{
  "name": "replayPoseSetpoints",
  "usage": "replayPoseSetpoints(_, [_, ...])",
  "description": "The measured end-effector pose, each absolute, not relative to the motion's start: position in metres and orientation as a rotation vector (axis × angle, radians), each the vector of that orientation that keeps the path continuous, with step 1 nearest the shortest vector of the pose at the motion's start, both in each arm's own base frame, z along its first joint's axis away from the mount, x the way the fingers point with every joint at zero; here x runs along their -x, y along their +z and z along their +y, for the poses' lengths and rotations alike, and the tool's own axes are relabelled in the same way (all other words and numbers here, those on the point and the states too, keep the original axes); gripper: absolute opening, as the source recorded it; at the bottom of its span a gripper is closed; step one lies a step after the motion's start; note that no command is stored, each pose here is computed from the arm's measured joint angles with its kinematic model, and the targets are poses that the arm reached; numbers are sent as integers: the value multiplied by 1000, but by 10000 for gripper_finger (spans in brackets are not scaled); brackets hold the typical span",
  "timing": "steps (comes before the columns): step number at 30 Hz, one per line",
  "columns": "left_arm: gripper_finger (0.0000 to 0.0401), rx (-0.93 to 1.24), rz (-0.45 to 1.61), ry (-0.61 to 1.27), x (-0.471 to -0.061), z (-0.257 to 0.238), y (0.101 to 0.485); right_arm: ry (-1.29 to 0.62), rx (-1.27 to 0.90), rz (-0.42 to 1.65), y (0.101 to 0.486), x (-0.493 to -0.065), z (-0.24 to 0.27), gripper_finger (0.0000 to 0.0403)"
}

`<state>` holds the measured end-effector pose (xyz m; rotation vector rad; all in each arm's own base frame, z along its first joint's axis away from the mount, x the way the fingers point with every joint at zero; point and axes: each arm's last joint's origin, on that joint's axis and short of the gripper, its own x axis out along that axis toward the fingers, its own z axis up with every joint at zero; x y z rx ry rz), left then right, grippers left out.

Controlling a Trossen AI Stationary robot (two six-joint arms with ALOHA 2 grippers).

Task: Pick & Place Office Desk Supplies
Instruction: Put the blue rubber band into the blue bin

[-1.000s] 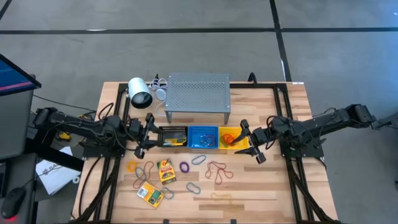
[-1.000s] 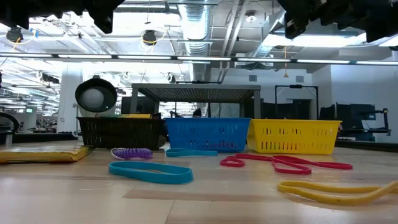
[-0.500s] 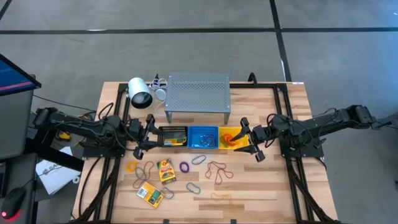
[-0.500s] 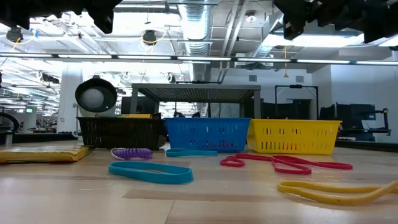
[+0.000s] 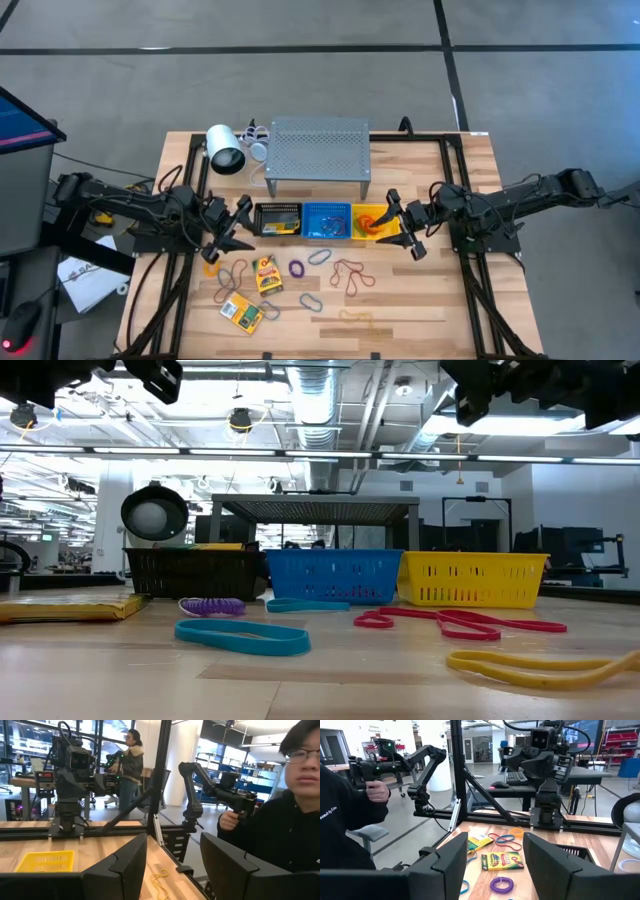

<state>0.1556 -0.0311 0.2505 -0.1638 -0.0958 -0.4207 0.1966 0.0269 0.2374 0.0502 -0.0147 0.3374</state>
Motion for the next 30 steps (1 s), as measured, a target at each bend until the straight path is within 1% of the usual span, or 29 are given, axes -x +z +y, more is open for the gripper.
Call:
replayPoseSetpoints(8, [181,139,-100,-410,-156,-31,250,339,-62,-12,237,-197,27,186])
replayPoseSetpoints(10, [181,128,-104,-373,-156,-30,250,333,-62,-12,237,-197,27,186])
replayPoseSetpoints(13, [181,74,-99,-288,-157,-28,248,270,-61,-2,236,-197,26,186])
replayPoseSetpoints(17, [181,-49,23,-114,-161,-23,234,154,-42,76,228,-198,22,186])
replayPoseSetpoints(20, [181,-187,124,-17,-165,-21,223,64,-5,145,221,-197,20,186])
replayPoseSetpoints(24, [181,-375,191,49,-170,-19,215,-42,87,193,217,-196,16,186])
replayPoseSetpoints(30, [181,-638,250,130,-177,-17,210,-152,294,221,216,-196,12,186])
